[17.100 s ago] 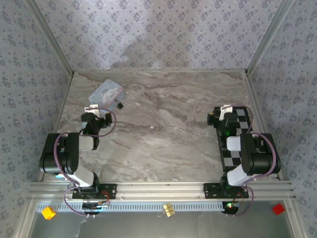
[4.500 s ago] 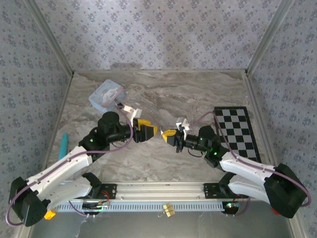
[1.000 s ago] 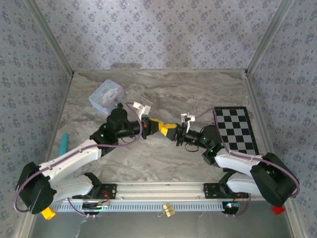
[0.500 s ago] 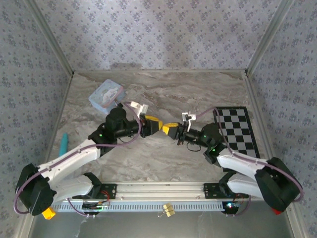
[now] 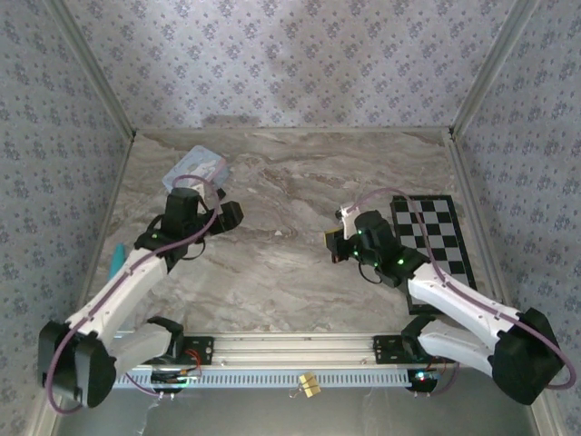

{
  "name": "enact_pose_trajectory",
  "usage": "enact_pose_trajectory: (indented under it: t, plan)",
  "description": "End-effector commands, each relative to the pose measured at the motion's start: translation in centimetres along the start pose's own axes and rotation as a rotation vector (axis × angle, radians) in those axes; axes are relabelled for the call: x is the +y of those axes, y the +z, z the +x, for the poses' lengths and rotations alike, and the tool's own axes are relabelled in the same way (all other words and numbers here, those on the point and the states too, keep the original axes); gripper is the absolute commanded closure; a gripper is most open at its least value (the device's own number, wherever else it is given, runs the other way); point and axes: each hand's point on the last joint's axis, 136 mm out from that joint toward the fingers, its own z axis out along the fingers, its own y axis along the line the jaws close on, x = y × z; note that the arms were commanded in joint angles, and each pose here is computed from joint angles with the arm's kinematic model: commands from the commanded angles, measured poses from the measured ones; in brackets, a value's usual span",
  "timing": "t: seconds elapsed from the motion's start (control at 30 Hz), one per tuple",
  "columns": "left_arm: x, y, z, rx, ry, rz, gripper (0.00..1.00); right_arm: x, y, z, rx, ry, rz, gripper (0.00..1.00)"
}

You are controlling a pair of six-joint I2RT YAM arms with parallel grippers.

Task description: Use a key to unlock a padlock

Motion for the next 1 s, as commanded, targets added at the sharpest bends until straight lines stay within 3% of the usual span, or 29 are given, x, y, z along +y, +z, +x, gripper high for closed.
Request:
enact_pose_trajectory:
  t: [0.0, 0.33, 0.53, 0.7, 0.97]
  plan:
    - [3.3, 0.8, 0.3, 0.057, -0.048, -0.199, 0.07, -1.2, -0.4, 1.3, 0.100, -0.084, 0.114, 1.00]
    - [5.4, 8.5, -2.8, 0.052, -0.084, -0.379, 0.21, -0.6, 0.2, 2.5, 0.131, -0.137, 0.072, 1.00]
    - [6.3, 13.9, -4.4, 0.063, -0.099, -0.377, 0.29, 0.1, -0.1, 3.3, 0.103, -0.182, 0.010, 1.00]
    - [7.3, 15.9, -5.8, 0.045, -0.093, -0.405, 0.24, 0.4, -0.2, 3.6, 0.083, -0.198, -0.018, 1.00]
    - [8.4, 18.6, -7.4, 0.021, -0.125, -0.358, 0.26, 0.6, 0.0, 3.8, 0.080, -0.203, -0.034, 1.00]
